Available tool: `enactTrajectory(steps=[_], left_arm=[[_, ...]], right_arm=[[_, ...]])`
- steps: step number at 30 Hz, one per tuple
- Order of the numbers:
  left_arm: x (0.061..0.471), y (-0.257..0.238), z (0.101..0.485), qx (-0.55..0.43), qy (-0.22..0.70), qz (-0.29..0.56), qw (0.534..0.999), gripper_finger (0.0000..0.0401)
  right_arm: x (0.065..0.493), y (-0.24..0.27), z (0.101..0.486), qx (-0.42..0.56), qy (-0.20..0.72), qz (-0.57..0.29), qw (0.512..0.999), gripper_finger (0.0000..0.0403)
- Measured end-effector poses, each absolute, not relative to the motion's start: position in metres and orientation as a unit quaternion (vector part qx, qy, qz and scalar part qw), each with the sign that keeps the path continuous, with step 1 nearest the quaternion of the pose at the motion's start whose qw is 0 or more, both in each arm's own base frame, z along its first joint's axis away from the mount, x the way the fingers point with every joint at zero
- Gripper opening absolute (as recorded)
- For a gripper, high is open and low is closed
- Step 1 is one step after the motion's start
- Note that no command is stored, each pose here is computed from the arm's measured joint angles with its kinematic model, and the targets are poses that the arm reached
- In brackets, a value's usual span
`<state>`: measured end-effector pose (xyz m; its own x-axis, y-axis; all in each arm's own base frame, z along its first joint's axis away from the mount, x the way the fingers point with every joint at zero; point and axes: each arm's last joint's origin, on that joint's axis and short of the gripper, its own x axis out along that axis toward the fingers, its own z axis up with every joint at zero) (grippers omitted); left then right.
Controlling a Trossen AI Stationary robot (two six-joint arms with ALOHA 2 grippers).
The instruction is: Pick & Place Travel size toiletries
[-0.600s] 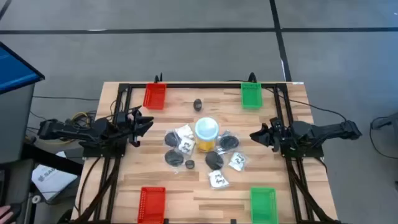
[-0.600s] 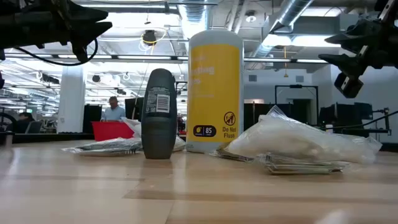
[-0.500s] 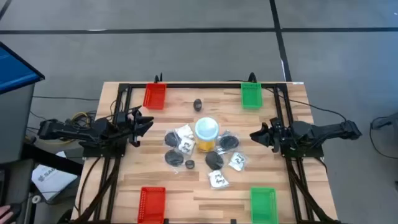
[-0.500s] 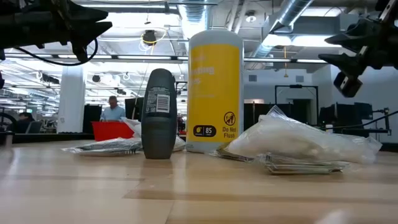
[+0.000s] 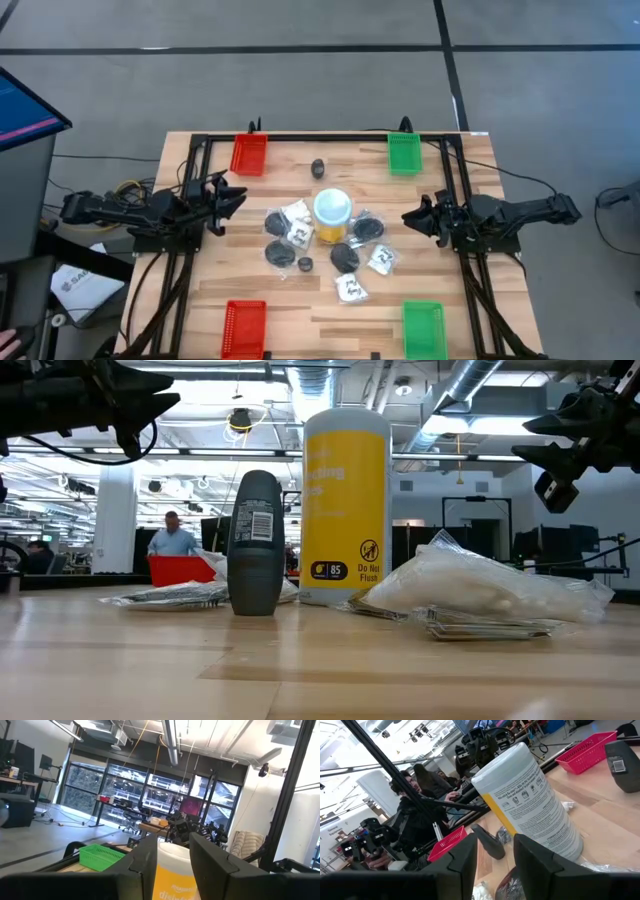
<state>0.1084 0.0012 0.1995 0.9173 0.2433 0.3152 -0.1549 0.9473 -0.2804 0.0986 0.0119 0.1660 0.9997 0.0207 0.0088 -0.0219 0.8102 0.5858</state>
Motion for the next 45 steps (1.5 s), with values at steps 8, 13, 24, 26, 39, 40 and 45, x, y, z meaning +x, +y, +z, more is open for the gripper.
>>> enactTrajectory(steps=[8, 13, 24, 26, 39, 40, 45], left_arm=[[0.116, -0.001, 0.193, -0.115, -0.140, 0.069, 0.981, 0.0106], [0.122, -0.003, 0.188, -0.109, -0.112, 0.049, 0.986, 0.0106], [0.150, -0.017, 0.184, -0.102, -0.041, -0.048, 0.993, 0.0106], [0.160, -0.022, 0.186, -0.098, -0.021, -0.057, 0.993, 0.0106], [0.210, -0.055, 0.177, -0.054, 0.078, -0.102, 0.990, 0.0106], [0.213, -0.057, 0.177, -0.052, 0.080, -0.102, 0.990, 0.0108], [0.227, -0.066, 0.175, -0.049, 0.095, -0.107, 0.988, 0.0136]], right_arm=[[0.099, 0.012, 0.166, 0.308, -0.001, 0.011, 0.951, 0.0119], [0.099, 0.012, 0.166, 0.305, -0.001, 0.011, 0.952, 0.0119], [0.099, 0.012, 0.166, 0.305, -0.001, 0.012, 0.952, 0.0119], [0.099, 0.012, 0.166, 0.305, -0.001, 0.012, 0.952, 0.0119], [0.099, 0.012, 0.166, 0.305, 0.000, 0.014, 0.952, 0.0119], [0.099, 0.012, 0.166, 0.305, 0.000, 0.014, 0.952, 0.0119], [0.099, 0.012, 0.166, 0.305, 0.000, 0.014, 0.952, 0.0119]])
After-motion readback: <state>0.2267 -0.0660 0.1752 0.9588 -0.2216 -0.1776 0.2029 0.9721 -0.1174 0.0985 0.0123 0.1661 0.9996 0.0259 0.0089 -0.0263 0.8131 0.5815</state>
